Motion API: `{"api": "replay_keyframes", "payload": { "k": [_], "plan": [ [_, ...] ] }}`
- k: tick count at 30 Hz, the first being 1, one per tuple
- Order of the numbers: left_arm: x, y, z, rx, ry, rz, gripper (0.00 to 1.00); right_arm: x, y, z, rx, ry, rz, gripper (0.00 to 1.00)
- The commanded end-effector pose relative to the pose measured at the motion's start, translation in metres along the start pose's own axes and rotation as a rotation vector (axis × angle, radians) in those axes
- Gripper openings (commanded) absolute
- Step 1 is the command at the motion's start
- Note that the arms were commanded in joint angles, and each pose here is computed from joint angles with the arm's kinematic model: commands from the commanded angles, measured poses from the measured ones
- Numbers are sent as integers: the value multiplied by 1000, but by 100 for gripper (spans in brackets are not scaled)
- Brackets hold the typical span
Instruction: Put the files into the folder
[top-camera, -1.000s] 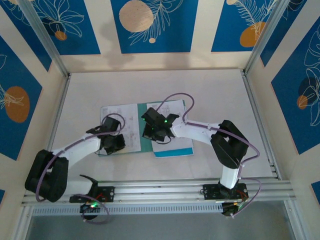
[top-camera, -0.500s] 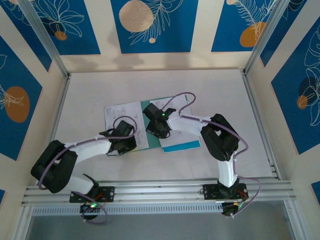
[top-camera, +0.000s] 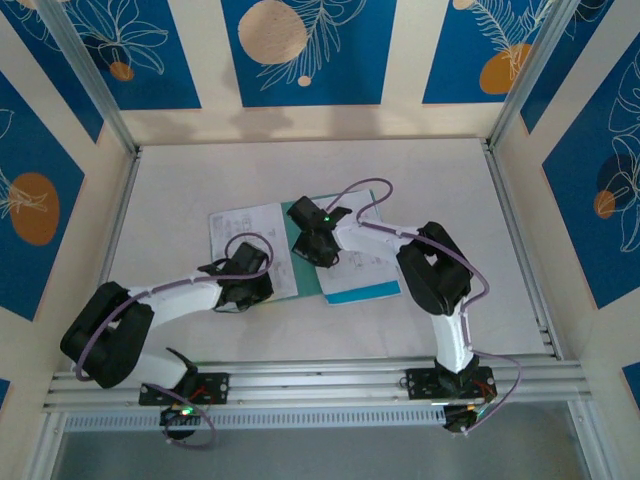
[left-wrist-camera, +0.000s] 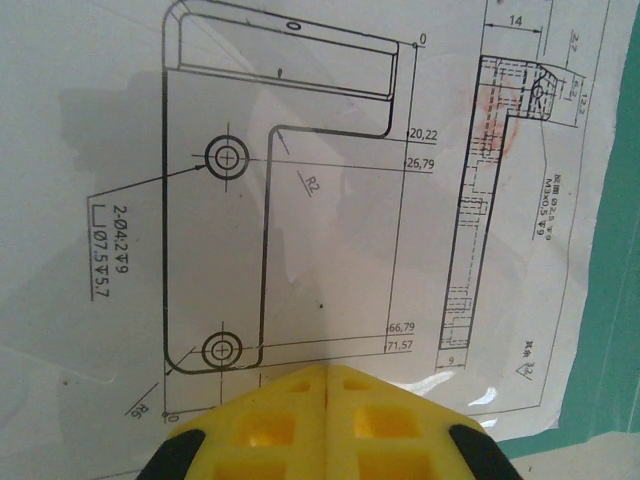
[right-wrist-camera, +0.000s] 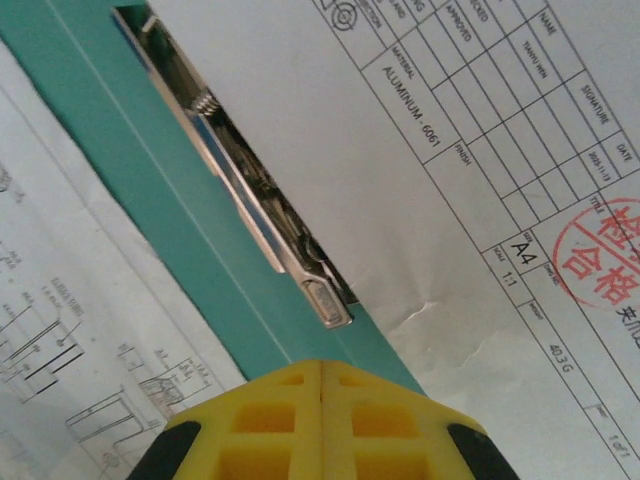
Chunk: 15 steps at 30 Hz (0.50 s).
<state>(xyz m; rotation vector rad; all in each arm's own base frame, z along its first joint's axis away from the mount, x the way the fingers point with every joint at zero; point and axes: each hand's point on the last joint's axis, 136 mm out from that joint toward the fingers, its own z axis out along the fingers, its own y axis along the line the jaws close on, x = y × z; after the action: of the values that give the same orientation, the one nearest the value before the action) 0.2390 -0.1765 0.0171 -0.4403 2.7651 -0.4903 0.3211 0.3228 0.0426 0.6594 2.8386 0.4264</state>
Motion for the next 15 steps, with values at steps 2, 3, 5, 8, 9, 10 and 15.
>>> {"api": "replay_keyframes", "payload": {
  "k": [2,3,5,8,9,10,15],
  "plan": [
    [24,38,6,-137,64,-2,0,0,-3,6,34,13,34,0],
    [24,39,6,-137,64,-3,0,0,-3,6,37,11,35,0],
    [24,38,7,-135,65,-3,0,-1,-3,9,41,14,37,0],
    [24,39,7,-135,64,-5,0,0,-2,11,47,15,42,0],
    [24,39,7,-135,64,-5,0,0,-2,12,50,14,41,0],
    [25,39,7,-136,65,-5,0,0,-3,12,55,13,45,0],
    [25,39,7,-136,65,-3,0,-2,-8,15,88,0,55,0]
  ]
}}
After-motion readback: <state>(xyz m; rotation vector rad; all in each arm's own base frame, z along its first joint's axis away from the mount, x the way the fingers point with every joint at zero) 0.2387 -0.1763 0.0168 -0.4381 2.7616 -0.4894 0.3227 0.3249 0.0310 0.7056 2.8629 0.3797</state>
